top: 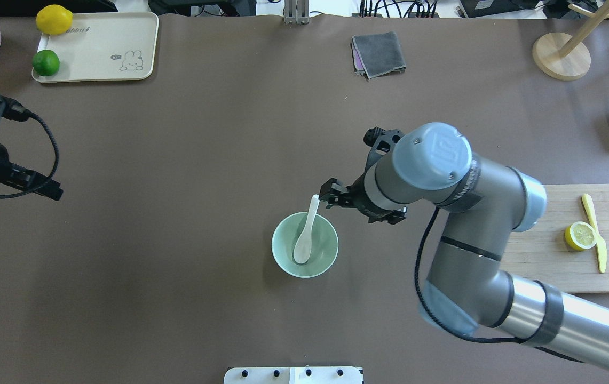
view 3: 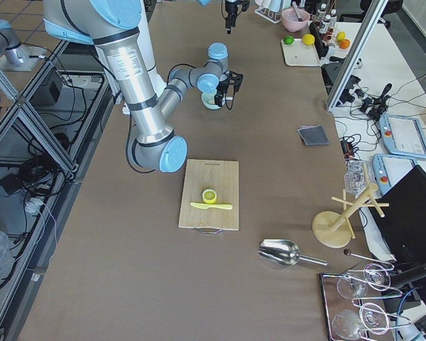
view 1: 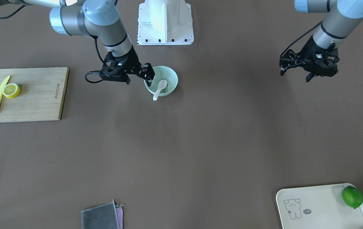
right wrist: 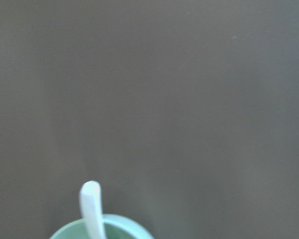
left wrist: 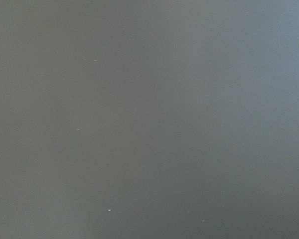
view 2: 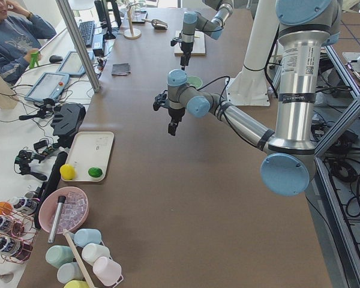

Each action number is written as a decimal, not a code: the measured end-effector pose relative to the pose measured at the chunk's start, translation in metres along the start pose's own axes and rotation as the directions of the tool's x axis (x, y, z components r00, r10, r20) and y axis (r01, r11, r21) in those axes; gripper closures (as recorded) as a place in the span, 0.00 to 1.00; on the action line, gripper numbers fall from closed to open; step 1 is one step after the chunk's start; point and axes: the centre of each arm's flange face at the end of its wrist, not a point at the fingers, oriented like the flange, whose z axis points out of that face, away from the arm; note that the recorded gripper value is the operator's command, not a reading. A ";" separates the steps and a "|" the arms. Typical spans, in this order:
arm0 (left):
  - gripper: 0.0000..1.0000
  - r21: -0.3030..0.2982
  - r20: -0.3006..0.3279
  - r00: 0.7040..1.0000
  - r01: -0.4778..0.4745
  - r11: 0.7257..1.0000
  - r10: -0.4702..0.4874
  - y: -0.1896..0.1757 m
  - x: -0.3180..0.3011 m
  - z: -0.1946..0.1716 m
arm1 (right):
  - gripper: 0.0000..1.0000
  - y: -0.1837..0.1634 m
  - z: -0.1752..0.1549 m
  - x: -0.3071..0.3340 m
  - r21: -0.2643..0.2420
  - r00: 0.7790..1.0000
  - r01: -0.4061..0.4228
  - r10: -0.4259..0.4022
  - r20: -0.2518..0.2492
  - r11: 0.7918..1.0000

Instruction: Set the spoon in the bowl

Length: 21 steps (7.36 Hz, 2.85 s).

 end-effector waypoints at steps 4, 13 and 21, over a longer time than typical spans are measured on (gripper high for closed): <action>0.02 0.000 -0.085 0.996 0.042 0.999 -0.042 0.062 -0.232 -0.041 | 0.00 -0.119 -0.103 0.250 -0.057 0.968 0.226 -0.231 -0.096 0.972; 0.02 -0.006 -0.032 0.981 0.193 0.981 -0.193 0.118 -0.317 -0.047 | 0.00 -0.183 -0.170 0.580 -0.111 0.883 0.438 -0.450 -0.131 0.892; 0.02 -0.043 0.000 0.964 0.265 0.963 -0.265 0.117 -0.318 -0.046 | 0.00 -0.192 -0.174 0.570 -0.130 0.887 0.422 -0.438 -0.146 0.897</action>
